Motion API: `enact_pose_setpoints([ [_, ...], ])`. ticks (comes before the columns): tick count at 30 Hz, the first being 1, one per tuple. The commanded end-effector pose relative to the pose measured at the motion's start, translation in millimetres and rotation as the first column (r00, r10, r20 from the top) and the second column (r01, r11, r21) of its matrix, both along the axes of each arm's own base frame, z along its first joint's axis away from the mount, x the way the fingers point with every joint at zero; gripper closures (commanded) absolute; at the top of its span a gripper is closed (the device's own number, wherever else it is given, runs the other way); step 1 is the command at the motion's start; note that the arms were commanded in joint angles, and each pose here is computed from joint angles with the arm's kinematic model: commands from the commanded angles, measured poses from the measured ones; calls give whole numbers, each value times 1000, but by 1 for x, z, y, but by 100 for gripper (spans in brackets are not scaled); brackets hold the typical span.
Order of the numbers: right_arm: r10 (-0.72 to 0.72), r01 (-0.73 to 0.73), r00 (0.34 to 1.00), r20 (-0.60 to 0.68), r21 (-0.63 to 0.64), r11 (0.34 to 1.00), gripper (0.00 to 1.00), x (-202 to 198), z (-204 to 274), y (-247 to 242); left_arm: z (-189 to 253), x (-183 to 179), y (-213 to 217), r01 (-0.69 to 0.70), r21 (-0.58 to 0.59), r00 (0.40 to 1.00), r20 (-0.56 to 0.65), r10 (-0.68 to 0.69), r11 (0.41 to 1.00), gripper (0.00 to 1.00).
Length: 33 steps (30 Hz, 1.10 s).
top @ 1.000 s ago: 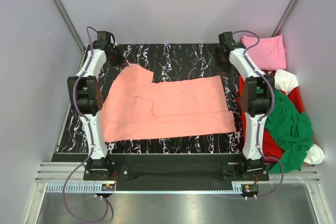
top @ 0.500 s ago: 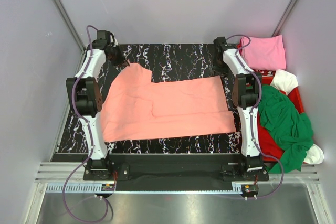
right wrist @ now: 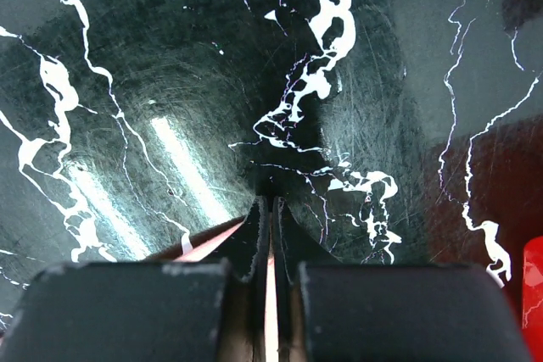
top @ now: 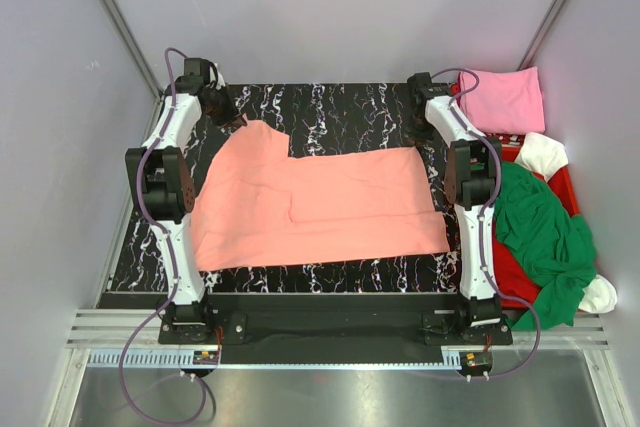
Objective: Fold and stack the t-shirts
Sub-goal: Fold the tshirt
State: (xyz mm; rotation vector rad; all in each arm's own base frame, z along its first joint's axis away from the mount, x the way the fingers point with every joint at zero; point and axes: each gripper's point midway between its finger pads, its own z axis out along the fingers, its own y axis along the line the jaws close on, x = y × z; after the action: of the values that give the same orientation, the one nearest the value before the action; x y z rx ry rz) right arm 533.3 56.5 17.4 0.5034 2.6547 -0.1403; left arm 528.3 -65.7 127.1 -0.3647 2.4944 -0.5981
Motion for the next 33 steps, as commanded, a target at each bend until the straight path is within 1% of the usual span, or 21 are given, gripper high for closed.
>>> enact_pose_setpoints([
  [1, -10, 10, 1000, -16, -11, 1000, 100, -7, 5, -6, 18, 8, -4, 42, 10, 997, 68, -42, 999, 100],
  [4, -6, 6, 1000, 22, -10, 1000, 100, -6, 29, -7, 29, 7, -5, 74, 17, 992, 98, -75, 997, 100],
  [5, -9, 9, 999, 35, -10, 1000, 100, -6, 37, -8, 40, 6, -6, 80, 19, 989, 123, -81, 997, 100],
  [6, -8, 9, 997, 74, -6, 1000, 100, -6, 56, -8, 43, 3, -6, 85, 18, 988, 129, -86, 996, 100],
  [8, -14, 14, 996, 89, -5, 1000, 100, -12, 64, -9, 52, -5, -7, 86, 20, 985, 149, -88, 996, 100],
  [9, -15, 15, 992, 124, 2, 1000, 100, -15, 82, -10, 55, -8, -7, 88, 21, 983, 157, -90, 996, 100],
  [10, -17, 17, 993, 115, 3, 1000, 100, -21, 79, -10, 63, -14, -6, 86, 23, 982, 166, -88, 996, 100],
  [11, -20, 19, 993, 120, 5, 1000, 100, -25, 82, -11, 59, -20, -7, 90, 24, 984, 151, -93, 996, 100],
  [12, -23, 21, 989, 147, 13, 1000, 100, -29, 96, -11, 58, -25, -6, 93, 27, 985, 144, -96, 995, 100],
  [13, -23, 21, 990, 139, 15, 1000, 100, -36, 91, -11, 67, -31, -6, 93, 30, 982, 160, -97, 995, 100],
  [14, -24, 21, 990, 141, 17, 1000, 100, -40, 93, -12, 58, -41, -6, 95, 30, 986, 131, -98, 995, 100],
  [15, -28, 24, 987, 161, 24, 999, 100, -43, 103, -12, 57, -47, -5, 96, 37, 986, 130, -100, 995, 100],
  [16, -26, 23, 989, 148, 21, 1000, 100, -50, 97, -13, 68, -53, -5, 96, 45, 983, 155, -102, 994, 100],
  [17, -28, 26, 989, 147, 19, 999, 100, -53, 98, -14, 59, -63, -3, 94, 52, 986, 130, -100, 994, 100],
  [18, -29, 26, 987, 157, 21, 999, 100, -57, 105, -14, 59, -69, -2, 93, 61, 986, 129, -101, 994, 100],
  [20, -30, 27, 989, 144, 19, 999, 100, -68, 101, -16, 68, -82, 0, 88, 76, 984, 145, -99, 993, 100],
  [21, -32, 29, 987, 158, 25, 999, 100, -71, 107, -16, 58, -92, 1, 88, 84, 988, 119, -98, 993, 100],
  [22, -33, 29, 988, 149, 25, 999, 100, -77, 102, -16, 67, -99, 2, 85, 89, 985, 140, -96, 992, 100],
  [23, -35, 31, 986, 162, 24, 999, 100, -81, 108, -17, 66, -104, 4, 78, 94, 987, 136, -91, 993, 100],
  [31, -57, 55, 987, 150, 21, 998, 100, -116, 101, -24, 67, -165, 14, 34, 145, 990, 131, -53, 989, 100],
  [33, -65, 63, 987, 148, 18, 998, 100, -123, 100, -26, 66, -176, 16, 21, 155, 991, 131, -42, 988, 100],
])
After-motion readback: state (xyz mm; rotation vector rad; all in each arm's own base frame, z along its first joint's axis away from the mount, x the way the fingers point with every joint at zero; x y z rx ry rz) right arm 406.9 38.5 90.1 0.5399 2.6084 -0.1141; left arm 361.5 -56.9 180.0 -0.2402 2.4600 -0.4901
